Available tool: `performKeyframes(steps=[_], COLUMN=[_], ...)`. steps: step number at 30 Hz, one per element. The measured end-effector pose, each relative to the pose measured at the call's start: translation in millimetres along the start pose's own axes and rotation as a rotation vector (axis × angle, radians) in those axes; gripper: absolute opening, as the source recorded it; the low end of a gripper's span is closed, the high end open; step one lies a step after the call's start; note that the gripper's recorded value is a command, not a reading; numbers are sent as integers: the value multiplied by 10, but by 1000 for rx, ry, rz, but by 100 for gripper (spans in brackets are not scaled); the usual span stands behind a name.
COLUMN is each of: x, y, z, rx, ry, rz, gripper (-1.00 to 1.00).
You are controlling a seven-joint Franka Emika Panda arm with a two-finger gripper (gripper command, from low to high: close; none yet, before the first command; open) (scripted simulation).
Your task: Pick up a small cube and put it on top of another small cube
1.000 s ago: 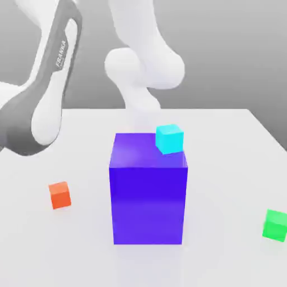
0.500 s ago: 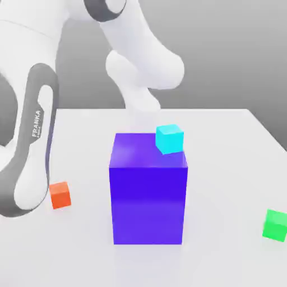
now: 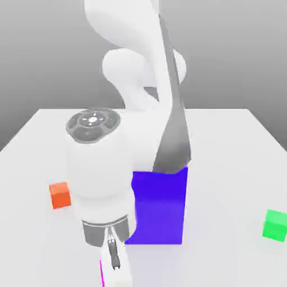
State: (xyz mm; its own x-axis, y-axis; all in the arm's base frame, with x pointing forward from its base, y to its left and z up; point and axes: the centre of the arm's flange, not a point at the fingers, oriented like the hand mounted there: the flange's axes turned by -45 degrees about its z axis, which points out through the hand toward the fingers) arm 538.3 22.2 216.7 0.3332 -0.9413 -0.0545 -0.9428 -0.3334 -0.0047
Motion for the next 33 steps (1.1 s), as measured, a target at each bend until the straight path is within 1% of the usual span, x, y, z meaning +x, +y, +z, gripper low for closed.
performKeyframes(steps=[6, 11, 13, 18, 19, 26, 33], x=[-1655, -3210, -3474, -3541, -3539, -3540, -3567], y=[88, 647, 774, 835, 843, 844, 836], z=[-52, -45, 73, 494, 552, 548, 11], rx=[-10, -15, -12, -14, -16, -16, -16], ry=[10, 41, 46, 49, 50, 51, 51], rz=[-224, -463, -508, -524, -525, -525, -524], gripper=[-100, -100, -100, -100, 100, 100, 100])
